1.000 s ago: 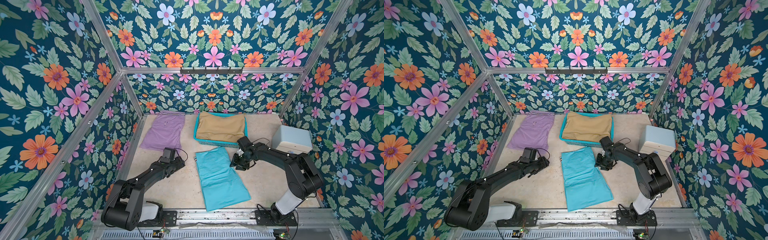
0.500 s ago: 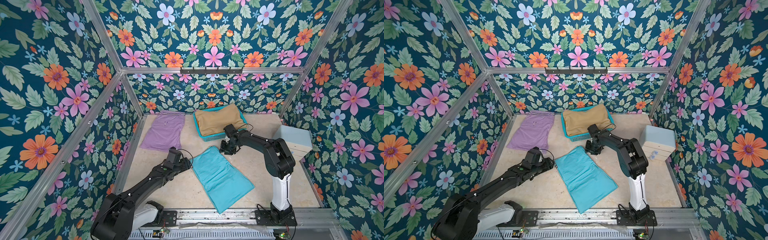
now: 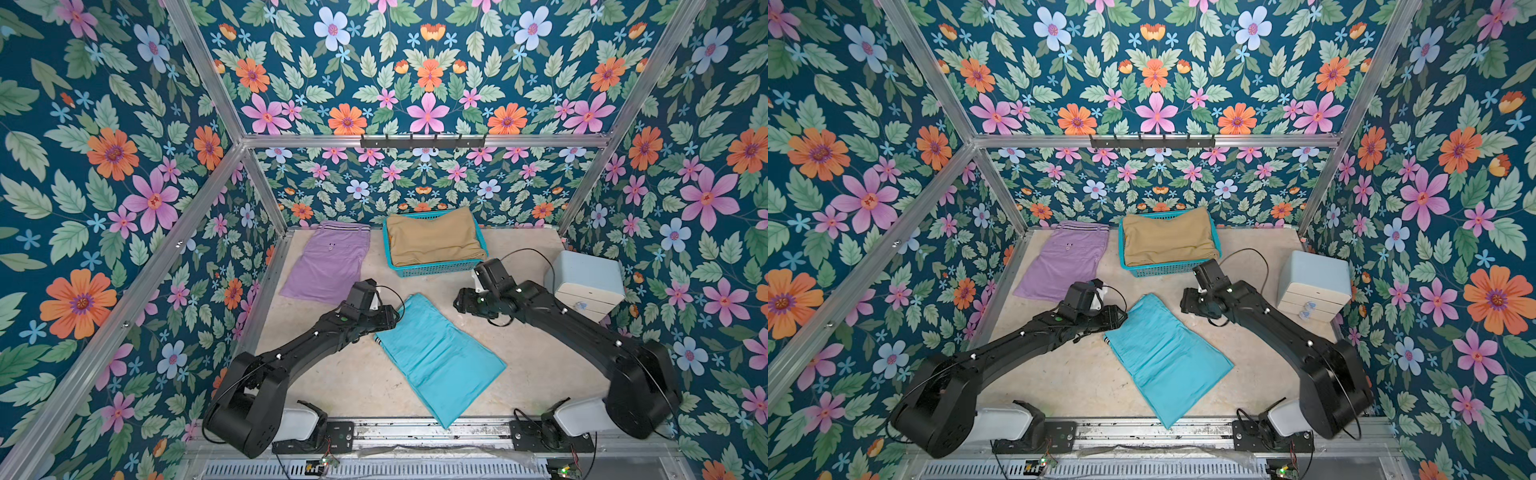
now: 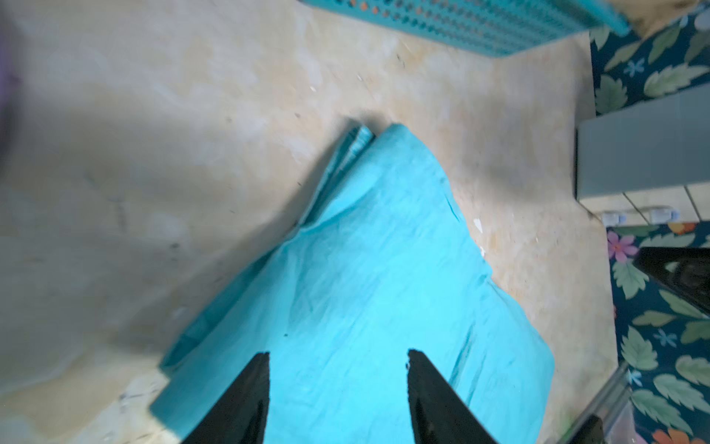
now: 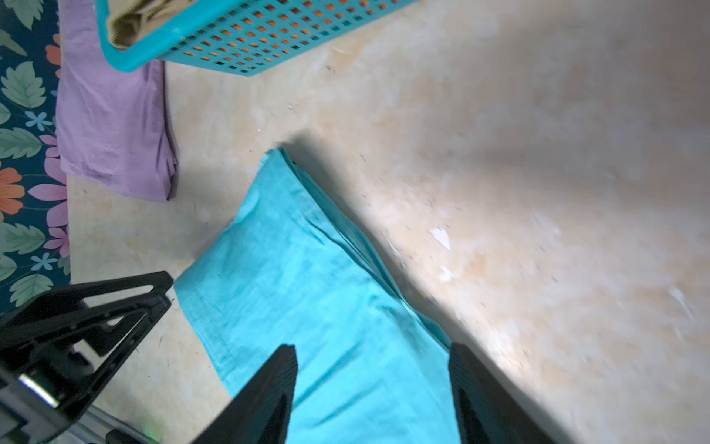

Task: Put the folded long pants in the basket
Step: Adjust the basket at the center of the board.

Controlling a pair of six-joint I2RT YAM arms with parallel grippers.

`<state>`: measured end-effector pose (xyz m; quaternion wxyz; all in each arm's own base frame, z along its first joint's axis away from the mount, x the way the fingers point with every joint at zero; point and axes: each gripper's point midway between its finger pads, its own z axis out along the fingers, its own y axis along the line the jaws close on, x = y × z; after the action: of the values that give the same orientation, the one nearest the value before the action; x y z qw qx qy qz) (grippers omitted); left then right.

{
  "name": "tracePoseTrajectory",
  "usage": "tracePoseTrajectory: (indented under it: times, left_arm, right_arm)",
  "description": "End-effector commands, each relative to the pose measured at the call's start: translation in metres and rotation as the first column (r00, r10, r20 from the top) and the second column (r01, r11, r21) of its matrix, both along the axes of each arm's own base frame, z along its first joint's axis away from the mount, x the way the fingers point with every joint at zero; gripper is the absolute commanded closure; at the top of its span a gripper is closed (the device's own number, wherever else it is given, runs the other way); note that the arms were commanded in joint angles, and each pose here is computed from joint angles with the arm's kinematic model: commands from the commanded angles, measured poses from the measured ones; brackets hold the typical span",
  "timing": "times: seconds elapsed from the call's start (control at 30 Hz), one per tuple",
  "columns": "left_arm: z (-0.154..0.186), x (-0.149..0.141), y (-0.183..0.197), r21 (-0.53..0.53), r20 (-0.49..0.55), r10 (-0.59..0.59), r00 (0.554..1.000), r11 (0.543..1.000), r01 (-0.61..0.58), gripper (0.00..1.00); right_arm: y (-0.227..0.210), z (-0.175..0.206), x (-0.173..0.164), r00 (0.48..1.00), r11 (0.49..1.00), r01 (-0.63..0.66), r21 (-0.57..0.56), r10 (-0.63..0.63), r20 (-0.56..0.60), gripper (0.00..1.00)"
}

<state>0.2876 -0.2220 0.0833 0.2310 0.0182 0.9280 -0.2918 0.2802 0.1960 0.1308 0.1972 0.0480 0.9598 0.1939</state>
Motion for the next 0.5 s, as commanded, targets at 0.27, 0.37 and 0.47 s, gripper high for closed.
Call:
tracePoseTrajectory:
  times: [0.27, 0.37, 0.47]
  left_arm:
    - [-0.011, 0.015, -0.024, 0.009, 0.019, -0.044, 0.999, 0.999, 0.044, 0.45]
    - [-0.016, 0.013, -0.022, 0.020, 0.006, -0.044, 0.999, 0.999, 0.043, 0.44]
    - [-0.025, 0.014, -0.002, 0.146, -0.006, -0.002, 1.000, 0.989, 0.002, 0.43]
  right_arm:
    - [-0.070, -0.069, -0.150, 0.907, 0.966, 0.259, 0.000, -0.244, -0.342, 0.43]
    - [-0.064, -0.083, -0.154, 0.895, 0.963, 0.269, 0.028, -0.239, -0.377, 0.52]
    - [-0.068, -0.095, -0.149, 0.884, 0.960, 0.276, -0.035, -0.268, -0.383, 0.58]
